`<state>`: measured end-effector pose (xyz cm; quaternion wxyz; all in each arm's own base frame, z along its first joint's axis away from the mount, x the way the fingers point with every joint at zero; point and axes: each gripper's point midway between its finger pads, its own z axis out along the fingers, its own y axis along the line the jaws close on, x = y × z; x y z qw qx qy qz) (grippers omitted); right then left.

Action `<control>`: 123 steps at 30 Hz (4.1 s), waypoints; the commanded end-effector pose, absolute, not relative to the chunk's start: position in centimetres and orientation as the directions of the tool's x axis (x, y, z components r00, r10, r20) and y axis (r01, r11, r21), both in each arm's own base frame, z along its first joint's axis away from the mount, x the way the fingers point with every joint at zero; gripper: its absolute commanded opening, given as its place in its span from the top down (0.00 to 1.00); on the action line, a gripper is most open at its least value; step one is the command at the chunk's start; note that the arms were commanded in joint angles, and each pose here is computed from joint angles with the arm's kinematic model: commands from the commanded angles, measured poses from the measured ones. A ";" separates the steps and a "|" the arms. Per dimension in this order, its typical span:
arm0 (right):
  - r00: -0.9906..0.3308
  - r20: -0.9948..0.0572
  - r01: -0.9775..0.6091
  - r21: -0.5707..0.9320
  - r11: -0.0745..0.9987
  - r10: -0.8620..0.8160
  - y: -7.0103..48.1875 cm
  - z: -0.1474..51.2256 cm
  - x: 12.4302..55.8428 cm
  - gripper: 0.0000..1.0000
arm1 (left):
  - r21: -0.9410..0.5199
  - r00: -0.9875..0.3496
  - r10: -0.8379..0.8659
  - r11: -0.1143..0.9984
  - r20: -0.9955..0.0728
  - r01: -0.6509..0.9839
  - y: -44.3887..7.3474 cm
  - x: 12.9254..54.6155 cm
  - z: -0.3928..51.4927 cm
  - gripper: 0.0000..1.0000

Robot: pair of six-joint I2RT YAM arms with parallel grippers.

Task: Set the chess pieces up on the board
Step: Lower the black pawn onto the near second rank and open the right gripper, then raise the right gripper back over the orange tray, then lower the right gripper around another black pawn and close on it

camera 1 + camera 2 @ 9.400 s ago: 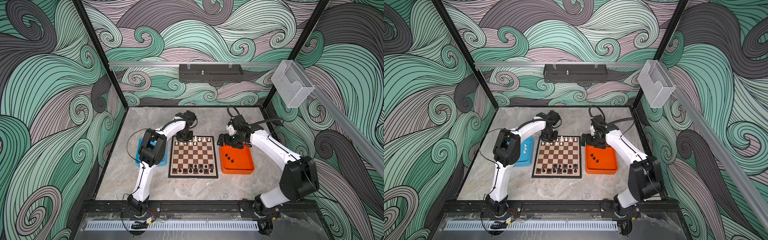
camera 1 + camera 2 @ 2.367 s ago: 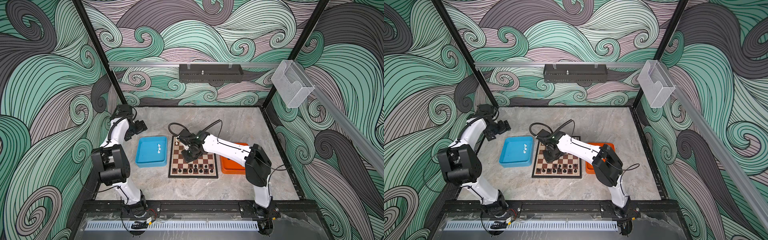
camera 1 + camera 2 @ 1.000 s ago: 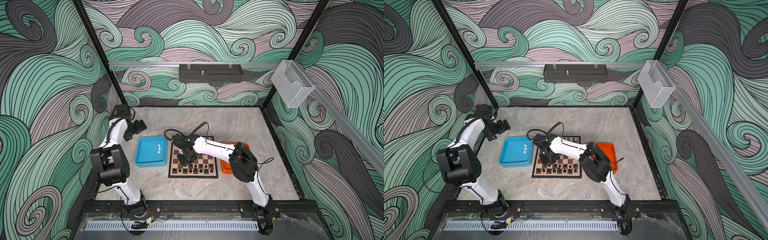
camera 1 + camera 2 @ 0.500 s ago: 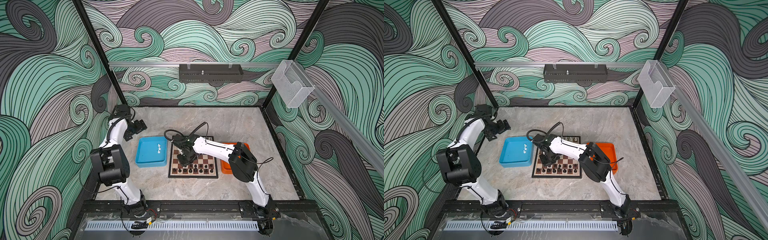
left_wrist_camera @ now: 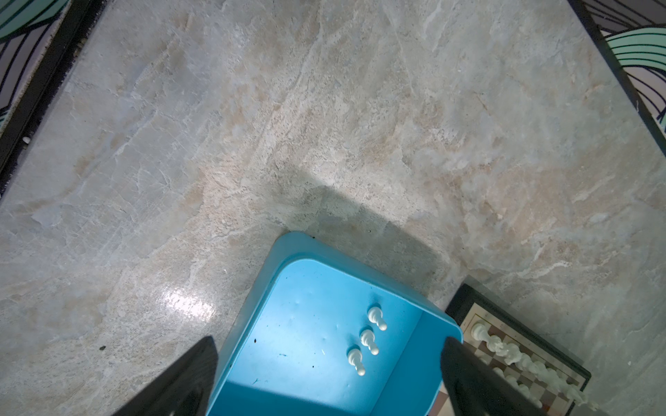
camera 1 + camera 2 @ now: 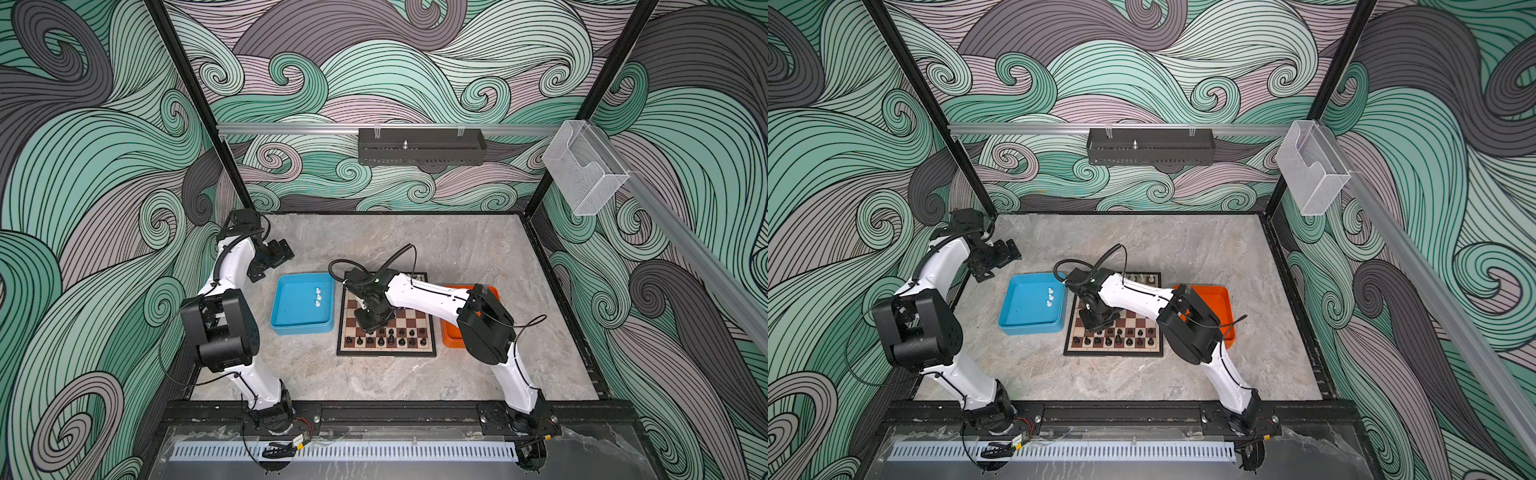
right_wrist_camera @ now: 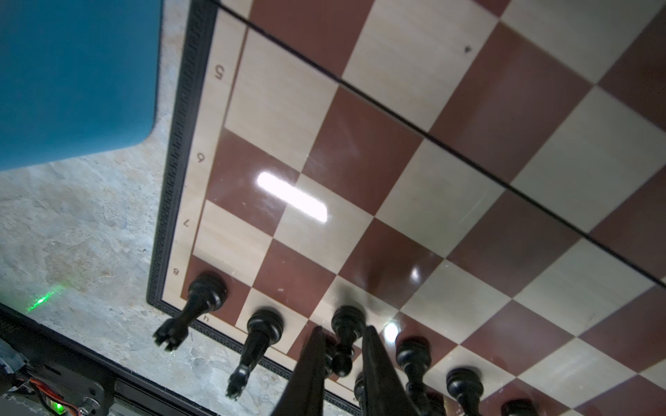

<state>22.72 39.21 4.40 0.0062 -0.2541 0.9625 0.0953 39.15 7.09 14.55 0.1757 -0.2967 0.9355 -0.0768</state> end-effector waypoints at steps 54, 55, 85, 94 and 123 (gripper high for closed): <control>-0.994 -0.045 0.097 0.066 0.993 0.100 8.1 8.0 29.1 0.13 | -0.255 -0.916 0.005 0.960 -0.402 0.117 -14.6 38.1 15.1 0.01; -0.994 -0.040 0.098 0.069 0.993 0.101 8.1 7.7 29.0 0.16 | -0.253 -0.916 0.006 0.960 -0.402 0.117 -14.6 38.2 15.1 0.01; -0.994 0.039 0.109 0.160 0.981 0.104 10.8 3.1 28.4 0.64 | -0.211 -0.931 0.010 0.973 -0.364 0.093 -14.0 38.3 14.0 0.02; -0.994 0.049 0.108 0.144 0.984 0.102 10.8 2.5 28.4 0.71 | -0.206 -0.933 0.008 0.975 -0.360 0.088 -13.9 38.3 14.0 0.01; -0.995 0.052 0.096 0.133 0.986 0.090 10.8 2.5 28.4 0.88 | -0.194 -0.938 0.004 0.978 -0.347 0.076 -13.6 38.3 13.5 0.01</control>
